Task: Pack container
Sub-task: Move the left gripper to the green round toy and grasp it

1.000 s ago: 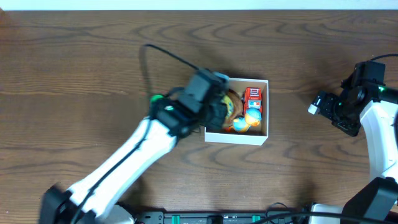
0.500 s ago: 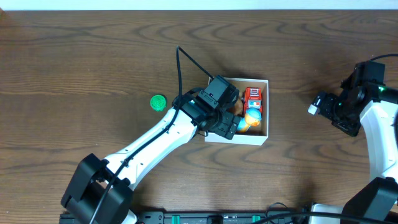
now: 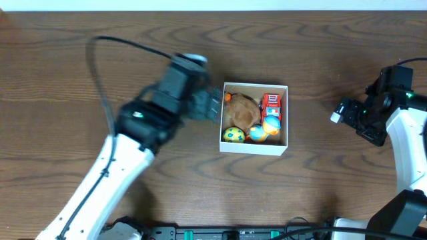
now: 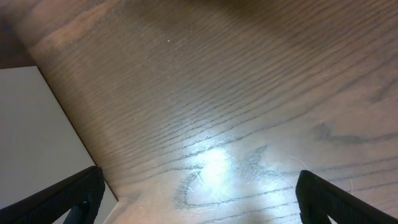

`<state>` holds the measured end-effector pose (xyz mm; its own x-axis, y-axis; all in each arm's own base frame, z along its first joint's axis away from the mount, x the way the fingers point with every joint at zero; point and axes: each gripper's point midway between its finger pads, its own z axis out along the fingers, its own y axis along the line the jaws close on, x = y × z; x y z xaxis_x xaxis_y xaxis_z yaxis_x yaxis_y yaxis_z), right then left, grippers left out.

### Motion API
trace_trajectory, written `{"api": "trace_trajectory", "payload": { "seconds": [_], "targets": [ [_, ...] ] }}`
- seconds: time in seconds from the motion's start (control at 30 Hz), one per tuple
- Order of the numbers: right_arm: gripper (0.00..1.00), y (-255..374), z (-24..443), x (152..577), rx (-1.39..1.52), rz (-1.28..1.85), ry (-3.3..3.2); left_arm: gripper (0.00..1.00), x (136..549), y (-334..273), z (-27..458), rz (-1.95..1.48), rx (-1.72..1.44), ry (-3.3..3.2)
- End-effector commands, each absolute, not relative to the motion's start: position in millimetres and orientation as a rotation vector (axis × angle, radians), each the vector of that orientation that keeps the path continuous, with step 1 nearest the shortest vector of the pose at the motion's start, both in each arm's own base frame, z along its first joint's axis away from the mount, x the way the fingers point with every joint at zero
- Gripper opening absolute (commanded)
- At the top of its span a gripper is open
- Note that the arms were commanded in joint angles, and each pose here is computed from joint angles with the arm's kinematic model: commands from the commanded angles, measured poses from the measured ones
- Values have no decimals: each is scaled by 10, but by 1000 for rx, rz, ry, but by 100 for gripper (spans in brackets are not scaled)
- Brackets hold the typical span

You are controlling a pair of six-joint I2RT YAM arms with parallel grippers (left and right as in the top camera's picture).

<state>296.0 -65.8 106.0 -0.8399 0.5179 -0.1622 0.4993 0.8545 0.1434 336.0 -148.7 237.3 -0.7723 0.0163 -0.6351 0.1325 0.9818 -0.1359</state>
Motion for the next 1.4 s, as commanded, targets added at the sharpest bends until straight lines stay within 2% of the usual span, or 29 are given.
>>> {"api": "trace_trajectory", "payload": {
  "seconds": [0.0,0.17,0.33,0.67,0.93,1.23,1.37],
  "targets": [
    [99,-649,1061,2955,766,144,2842,98,3601,-942,2086,-133,-272,2507],
    [99,-648,1061,2952,766,144,2843,98,3851,-598,1590,-133,-459,2607],
    [99,-649,1062,2958,766,144,2841,98,3989,-634,974,-203,-502,2746],
    [99,-648,1062,2956,766,144,2842,98,3929,-626,191,-123,-538,2922],
    [99,-649,1062,2957,765,144,2841,98,3843,-614,-54,-90,-551,2990],
    [99,-647,1060,2950,766,144,2844,99,3809,-610,-70,-84,-554,3005],
    [99,-647,1060,2951,766,144,2844,87,3781,-605,-73,-78,-557,3015]
  ]
}}
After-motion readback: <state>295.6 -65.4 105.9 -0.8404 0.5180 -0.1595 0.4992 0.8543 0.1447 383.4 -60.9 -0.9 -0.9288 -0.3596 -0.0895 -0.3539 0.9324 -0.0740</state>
